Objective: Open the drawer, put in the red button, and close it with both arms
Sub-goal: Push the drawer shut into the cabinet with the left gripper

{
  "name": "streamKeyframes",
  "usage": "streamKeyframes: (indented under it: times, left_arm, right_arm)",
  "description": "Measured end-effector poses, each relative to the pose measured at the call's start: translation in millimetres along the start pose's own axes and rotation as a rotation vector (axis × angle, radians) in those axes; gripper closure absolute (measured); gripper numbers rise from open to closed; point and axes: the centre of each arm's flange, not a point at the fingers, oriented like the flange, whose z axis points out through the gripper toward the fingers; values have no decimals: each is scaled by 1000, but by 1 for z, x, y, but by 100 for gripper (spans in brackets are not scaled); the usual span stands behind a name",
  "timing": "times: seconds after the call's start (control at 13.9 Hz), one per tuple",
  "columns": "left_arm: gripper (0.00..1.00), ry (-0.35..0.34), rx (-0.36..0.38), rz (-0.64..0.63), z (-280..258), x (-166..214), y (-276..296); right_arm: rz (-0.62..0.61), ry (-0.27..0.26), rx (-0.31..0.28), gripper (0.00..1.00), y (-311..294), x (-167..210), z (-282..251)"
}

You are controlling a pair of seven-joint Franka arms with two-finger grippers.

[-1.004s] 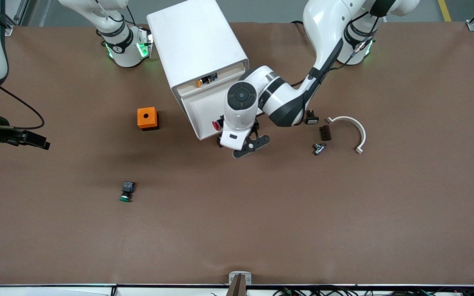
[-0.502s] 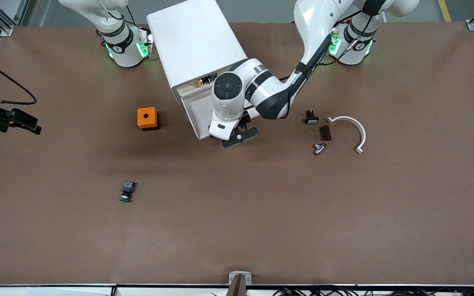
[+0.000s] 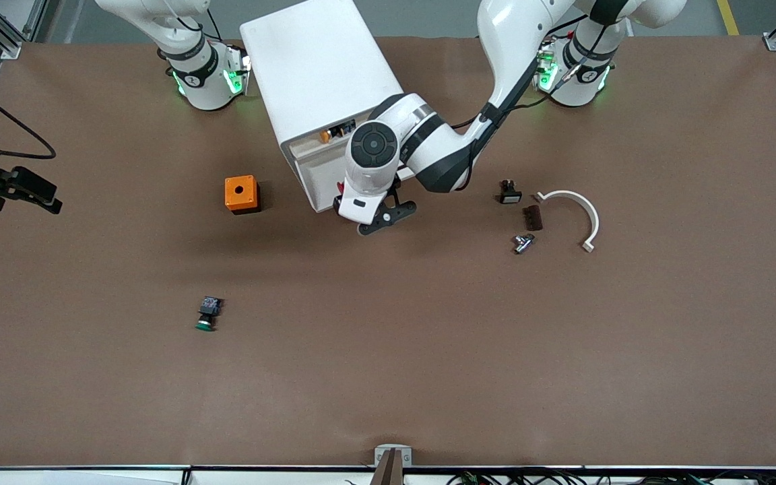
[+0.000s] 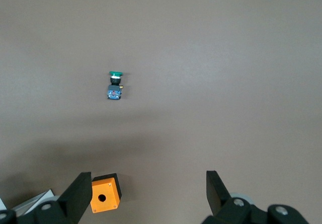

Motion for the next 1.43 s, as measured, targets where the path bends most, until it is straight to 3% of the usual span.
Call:
streamKeyframes:
  times: [0.65, 1.08, 1.43]
  left_arm:
    - [0, -183, -20, -89, 14, -29, 3]
    - [0, -257, 9, -107, 40, -52, 3]
    - [0, -271, 21, -116, 49, -53, 1]
  right_arm:
    - [5, 27, 0, 0, 3, -1, -8]
    - [7, 18, 0, 0, 4, -2, -7]
    - [7, 6, 0, 0, 4, -3, -6]
